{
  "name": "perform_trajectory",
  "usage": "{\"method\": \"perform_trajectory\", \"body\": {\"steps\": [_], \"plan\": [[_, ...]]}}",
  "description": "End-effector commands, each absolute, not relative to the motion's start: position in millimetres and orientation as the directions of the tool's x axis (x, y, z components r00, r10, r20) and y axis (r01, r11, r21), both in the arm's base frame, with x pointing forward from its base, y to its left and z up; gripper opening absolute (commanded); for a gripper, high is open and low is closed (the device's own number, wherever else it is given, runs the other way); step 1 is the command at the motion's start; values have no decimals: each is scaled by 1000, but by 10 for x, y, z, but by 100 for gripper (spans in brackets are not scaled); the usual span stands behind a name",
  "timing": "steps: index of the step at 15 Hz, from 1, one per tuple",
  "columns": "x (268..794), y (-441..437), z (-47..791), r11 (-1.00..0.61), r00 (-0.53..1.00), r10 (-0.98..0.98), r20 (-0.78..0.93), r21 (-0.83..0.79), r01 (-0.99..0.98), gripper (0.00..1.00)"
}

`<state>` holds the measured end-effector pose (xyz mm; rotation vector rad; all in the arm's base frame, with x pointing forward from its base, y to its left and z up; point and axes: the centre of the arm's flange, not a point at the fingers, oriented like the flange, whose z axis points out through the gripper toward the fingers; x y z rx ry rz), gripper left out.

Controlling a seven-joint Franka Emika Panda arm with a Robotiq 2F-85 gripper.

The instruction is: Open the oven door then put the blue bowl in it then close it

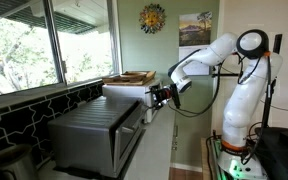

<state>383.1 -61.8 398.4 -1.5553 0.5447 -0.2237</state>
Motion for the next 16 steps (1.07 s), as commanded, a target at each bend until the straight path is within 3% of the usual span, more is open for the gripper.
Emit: {"method": "perform_trajectory", "body": {"steps": [1, 8, 16], "plan": [[3706, -560, 4144, 21, 829, -530, -179, -980, -198, 100], [3564, -589, 4682, -308, 776, -630, 35, -928, -208, 100], [3247, -384, 5463, -711, 868, -425, 255, -688, -146, 100]]}}
